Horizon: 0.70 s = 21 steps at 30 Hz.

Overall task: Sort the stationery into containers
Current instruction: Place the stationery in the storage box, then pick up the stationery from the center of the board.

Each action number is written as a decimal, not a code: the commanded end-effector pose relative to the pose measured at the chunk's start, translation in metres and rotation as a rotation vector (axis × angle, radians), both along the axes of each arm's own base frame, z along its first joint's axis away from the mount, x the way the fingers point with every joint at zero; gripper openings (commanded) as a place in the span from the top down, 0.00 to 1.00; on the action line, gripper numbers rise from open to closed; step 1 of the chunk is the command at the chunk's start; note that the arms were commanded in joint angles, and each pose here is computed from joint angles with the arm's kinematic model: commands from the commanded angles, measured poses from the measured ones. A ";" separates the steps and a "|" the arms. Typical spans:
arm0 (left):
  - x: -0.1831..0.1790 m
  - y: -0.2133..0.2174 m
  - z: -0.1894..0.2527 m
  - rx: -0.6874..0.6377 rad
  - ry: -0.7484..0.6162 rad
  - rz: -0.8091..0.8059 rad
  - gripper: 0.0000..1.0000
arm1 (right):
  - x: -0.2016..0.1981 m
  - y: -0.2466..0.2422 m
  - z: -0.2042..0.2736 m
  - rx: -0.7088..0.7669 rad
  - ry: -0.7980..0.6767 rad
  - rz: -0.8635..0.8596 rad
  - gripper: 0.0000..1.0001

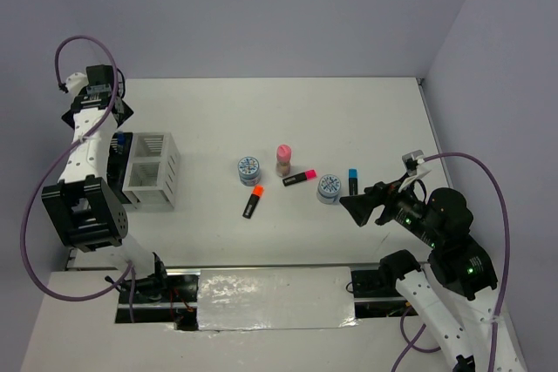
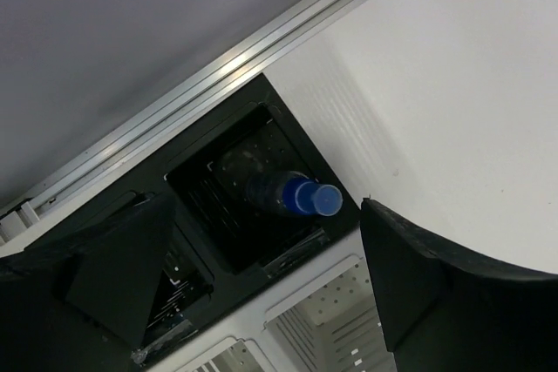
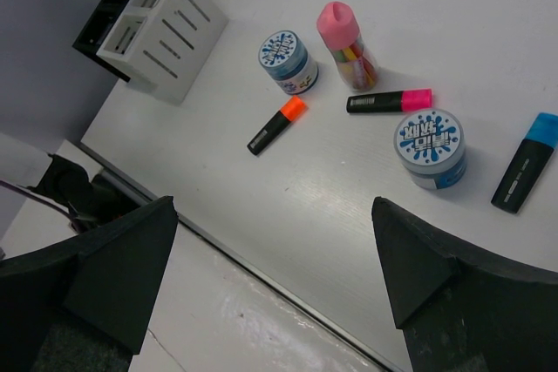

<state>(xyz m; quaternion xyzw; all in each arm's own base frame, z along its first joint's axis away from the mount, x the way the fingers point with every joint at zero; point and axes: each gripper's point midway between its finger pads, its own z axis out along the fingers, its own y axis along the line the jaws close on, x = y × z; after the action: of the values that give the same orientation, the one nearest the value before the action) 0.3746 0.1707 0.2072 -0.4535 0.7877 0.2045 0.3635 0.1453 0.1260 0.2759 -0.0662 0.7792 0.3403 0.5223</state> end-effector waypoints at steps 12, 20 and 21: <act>0.025 -0.268 0.107 -0.092 -0.379 -0.839 0.01 | 0.008 -0.010 0.011 -0.013 -0.038 -0.064 0.00; -0.024 -0.490 0.068 -0.018 -0.379 -1.463 0.01 | 0.003 -0.014 0.020 -0.026 -0.053 -0.074 0.00; -0.022 -0.497 0.071 0.003 -0.374 -1.457 0.01 | 0.002 -0.014 0.019 -0.028 -0.049 -0.072 0.00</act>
<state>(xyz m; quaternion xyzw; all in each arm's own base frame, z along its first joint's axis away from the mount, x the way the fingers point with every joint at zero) 0.3458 -0.2945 0.2731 0.1060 0.8347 -0.1956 0.5039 0.1494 0.1153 0.2807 -0.0480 0.7814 0.3149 0.5366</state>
